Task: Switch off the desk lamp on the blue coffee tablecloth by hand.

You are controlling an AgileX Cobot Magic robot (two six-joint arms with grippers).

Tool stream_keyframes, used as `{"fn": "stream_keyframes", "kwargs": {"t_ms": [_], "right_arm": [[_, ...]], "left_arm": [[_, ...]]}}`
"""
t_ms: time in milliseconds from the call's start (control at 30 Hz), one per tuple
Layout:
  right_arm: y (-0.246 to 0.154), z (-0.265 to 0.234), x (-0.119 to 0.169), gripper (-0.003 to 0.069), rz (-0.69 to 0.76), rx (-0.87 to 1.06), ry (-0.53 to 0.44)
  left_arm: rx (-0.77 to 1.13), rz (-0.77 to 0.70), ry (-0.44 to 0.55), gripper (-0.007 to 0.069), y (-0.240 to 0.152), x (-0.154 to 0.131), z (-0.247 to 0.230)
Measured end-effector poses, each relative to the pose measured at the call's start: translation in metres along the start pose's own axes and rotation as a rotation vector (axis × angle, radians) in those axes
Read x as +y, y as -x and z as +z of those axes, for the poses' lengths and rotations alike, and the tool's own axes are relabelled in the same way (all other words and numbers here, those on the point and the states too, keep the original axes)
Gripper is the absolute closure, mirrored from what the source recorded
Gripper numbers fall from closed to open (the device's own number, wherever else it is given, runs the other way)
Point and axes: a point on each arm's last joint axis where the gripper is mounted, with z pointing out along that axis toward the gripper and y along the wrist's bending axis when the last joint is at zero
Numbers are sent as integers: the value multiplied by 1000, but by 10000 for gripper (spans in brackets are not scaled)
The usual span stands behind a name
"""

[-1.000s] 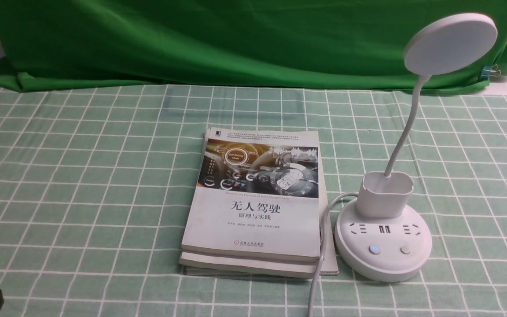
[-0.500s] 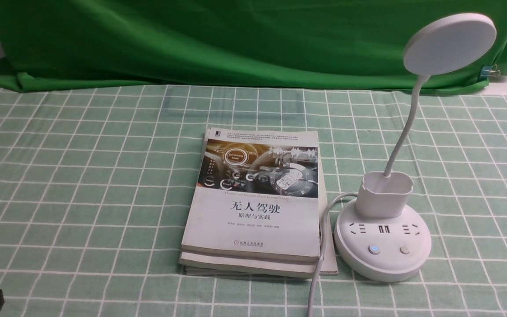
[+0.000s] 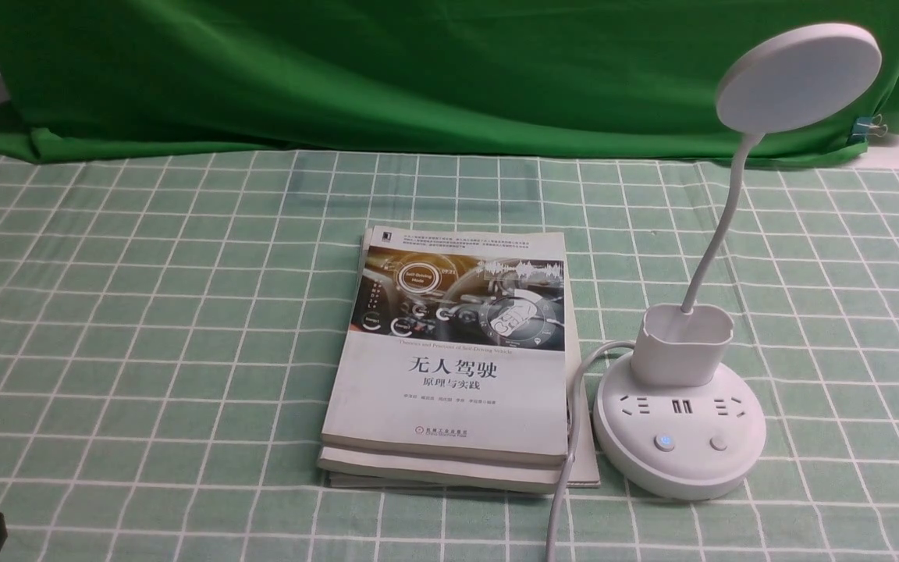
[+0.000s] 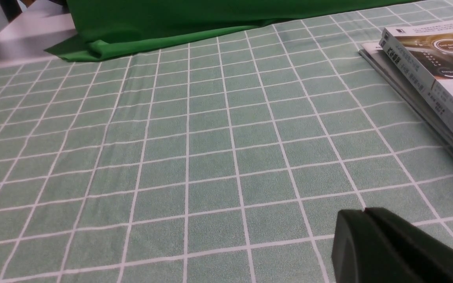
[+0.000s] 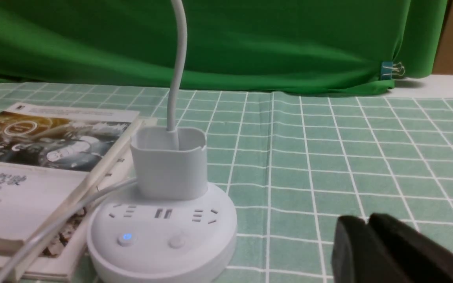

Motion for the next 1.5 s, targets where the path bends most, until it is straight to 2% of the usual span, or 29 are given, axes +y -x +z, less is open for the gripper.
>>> {"fn": "stream_keyframes", "kwargs": {"t_ms": [1500], "right_arm": [[0,0,0,507,24,0,-14]], "left_arm": [[0,0,0,625,0,0,0]]}}
